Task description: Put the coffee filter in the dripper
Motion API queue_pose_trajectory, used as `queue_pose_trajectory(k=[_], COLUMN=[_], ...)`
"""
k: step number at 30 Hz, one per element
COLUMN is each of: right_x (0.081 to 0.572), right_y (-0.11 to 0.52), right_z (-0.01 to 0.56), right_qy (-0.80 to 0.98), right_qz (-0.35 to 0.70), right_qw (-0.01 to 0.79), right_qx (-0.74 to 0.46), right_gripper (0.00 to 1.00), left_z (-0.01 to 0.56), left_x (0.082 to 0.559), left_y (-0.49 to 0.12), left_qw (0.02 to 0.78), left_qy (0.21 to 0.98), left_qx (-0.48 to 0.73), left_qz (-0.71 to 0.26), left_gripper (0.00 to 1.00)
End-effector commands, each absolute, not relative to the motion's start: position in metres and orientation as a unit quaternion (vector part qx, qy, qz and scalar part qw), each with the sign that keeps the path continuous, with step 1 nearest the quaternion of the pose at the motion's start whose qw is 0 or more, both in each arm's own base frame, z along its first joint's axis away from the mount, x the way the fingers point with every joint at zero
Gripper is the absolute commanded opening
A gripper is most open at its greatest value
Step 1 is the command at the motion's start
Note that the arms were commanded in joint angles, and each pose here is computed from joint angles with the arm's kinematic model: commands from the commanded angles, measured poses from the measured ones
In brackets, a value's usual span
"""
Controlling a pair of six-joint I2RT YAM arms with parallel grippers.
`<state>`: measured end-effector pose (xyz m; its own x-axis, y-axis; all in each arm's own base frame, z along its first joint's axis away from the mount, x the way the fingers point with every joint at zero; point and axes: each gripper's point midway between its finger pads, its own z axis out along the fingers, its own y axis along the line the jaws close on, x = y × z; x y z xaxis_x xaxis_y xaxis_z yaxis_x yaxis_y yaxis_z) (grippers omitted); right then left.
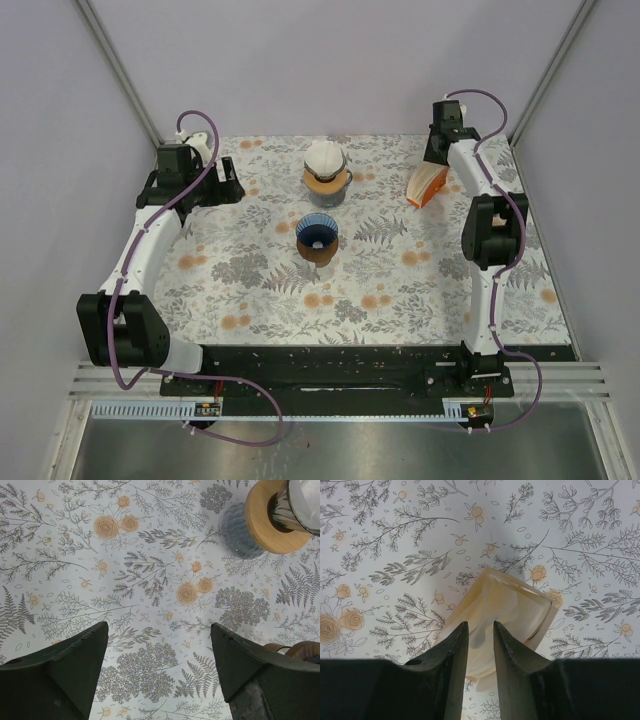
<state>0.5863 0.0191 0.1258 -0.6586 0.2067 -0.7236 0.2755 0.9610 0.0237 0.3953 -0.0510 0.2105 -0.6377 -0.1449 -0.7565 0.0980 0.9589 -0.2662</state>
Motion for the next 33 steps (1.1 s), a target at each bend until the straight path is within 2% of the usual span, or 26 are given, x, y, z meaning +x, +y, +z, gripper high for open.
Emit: queue_pose_trajectory(k=[1, 5, 12, 16, 21, 24, 33], right_x=[0.593, 0.594, 0.594, 0.592, 0.589, 0.586, 0.585], right_y=[0.015, 0.017, 0.020, 0.021, 0.023, 0.027, 0.028], right_z=[0.120, 0.118, 0.129, 0.141, 0.153, 0.158, 0.175], right_qy=[0.907, 0.909, 0.906, 0.903, 0.900, 0.901, 0.894], right_qz=[-0.039, -0.034, -0.024, -0.020, -0.013, -0.002, 0.003], right_qw=[0.394, 0.391, 0.399, 0.408, 0.414, 0.416, 0.430], right_qx=[0.142, 0.142, 0.140, 0.136, 0.132, 0.126, 0.127], right_gripper=[0.35, 0.32, 0.13, 0.13, 0.27, 0.31, 0.30], left_z=[0.224, 0.225, 0.224, 0.225, 0.225, 0.225, 0.225], left_x=[0.405, 0.404, 0.404, 0.405, 0.405, 0.405, 0.405], left_y=[-0.053, -0.054, -0.055, -0.046, -0.047, -0.047, -0.048], left_qw=[0.450, 0.450, 0.450, 0.452, 0.452, 0.452, 0.452], left_qy=[0.879, 0.879, 0.879, 0.878, 0.878, 0.877, 0.877], left_qx=[-0.009, -0.009, -0.008, -0.018, -0.017, -0.017, -0.017], left_qz=[-0.155, -0.156, -0.159, -0.156, -0.159, -0.159, -0.161], left_gripper=[0.86, 0.86, 0.86, 0.86, 0.86, 0.86, 0.86])
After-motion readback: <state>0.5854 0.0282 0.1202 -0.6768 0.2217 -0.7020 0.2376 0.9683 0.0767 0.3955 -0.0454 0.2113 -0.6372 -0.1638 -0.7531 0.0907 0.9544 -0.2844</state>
